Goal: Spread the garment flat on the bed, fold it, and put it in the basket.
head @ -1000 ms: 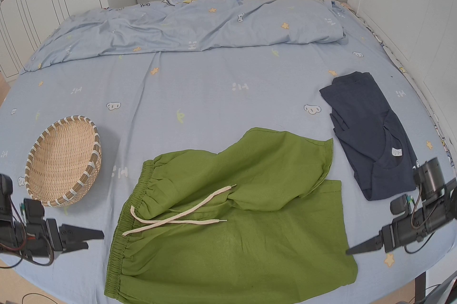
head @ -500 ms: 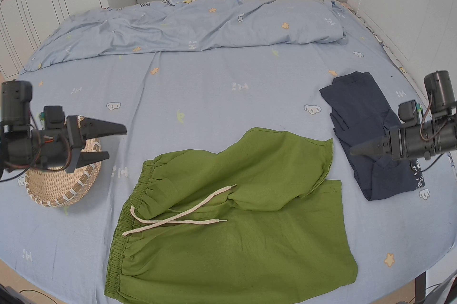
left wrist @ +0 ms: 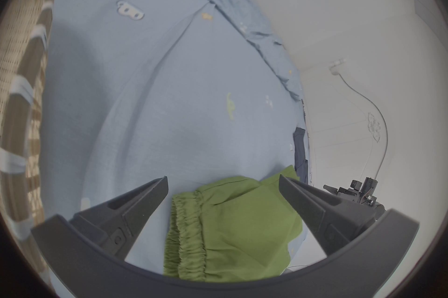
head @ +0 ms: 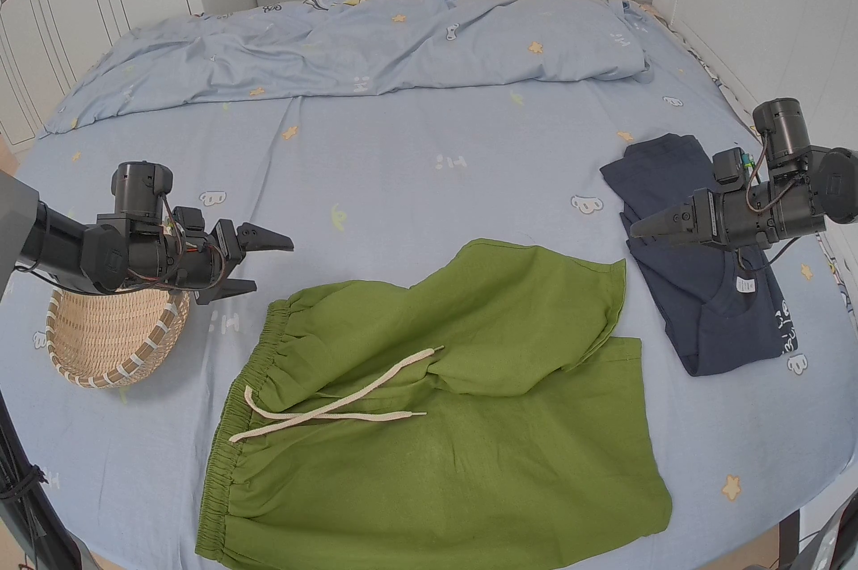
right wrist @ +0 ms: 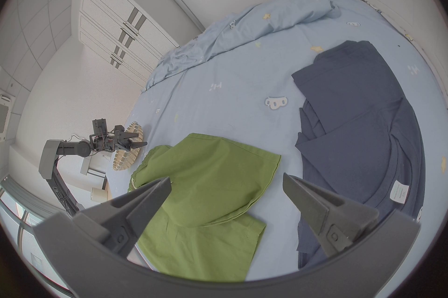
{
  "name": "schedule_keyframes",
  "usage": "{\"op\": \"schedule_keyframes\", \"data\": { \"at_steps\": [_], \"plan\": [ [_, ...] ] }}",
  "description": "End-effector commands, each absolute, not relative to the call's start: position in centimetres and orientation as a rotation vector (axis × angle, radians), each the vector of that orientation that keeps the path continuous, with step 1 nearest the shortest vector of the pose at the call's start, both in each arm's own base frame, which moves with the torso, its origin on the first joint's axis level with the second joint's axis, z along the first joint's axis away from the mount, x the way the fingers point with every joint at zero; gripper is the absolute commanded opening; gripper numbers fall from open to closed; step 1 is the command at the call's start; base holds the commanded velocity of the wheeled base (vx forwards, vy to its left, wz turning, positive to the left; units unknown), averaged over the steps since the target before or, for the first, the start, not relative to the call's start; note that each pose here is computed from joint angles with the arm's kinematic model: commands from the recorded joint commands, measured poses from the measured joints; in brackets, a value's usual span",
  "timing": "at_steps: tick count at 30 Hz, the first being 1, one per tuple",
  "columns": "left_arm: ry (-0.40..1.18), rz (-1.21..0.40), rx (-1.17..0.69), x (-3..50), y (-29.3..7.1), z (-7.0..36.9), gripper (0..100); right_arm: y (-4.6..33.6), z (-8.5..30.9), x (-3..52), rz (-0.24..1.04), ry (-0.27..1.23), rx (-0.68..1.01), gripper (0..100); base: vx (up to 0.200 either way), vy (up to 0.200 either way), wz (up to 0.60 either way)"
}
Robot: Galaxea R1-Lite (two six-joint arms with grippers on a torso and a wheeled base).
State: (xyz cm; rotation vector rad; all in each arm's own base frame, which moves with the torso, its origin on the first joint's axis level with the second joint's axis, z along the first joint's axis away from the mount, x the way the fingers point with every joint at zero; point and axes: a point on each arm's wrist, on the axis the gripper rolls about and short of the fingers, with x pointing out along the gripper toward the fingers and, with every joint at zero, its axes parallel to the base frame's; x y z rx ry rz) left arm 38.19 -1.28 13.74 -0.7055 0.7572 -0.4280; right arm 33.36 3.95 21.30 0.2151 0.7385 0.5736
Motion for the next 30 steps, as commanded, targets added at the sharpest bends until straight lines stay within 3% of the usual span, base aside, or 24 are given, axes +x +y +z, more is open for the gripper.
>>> {"op": "schedule_keyframes", "data": {
  "at_steps": [1,18,19,30],
  "plan": [
    [0.831,-0.405,-0.721,39.4,-1.4,10.5,100,3.9,20.3,34.2,0.571,0.764,0.224,100,0.000,0.000,0.00],
    [0.896,-0.422,-0.716,39.5,-2.9,8.7,100,4.0,19.8,34.6,0.570,0.779,0.228,100,0.000,0.000,0.00],
    [0.899,-0.423,-0.714,39.4,-3.0,8.6,0,4.0,19.7,34.6,0.568,0.781,0.227,100,0.000,0.000,0.00],
    [0.891,-0.422,-0.692,39.4,-2.5,8.4,0,4.0,19.6,34.7,0.567,0.785,0.228,100,0.000,0.000,0.00]
  ]
}}
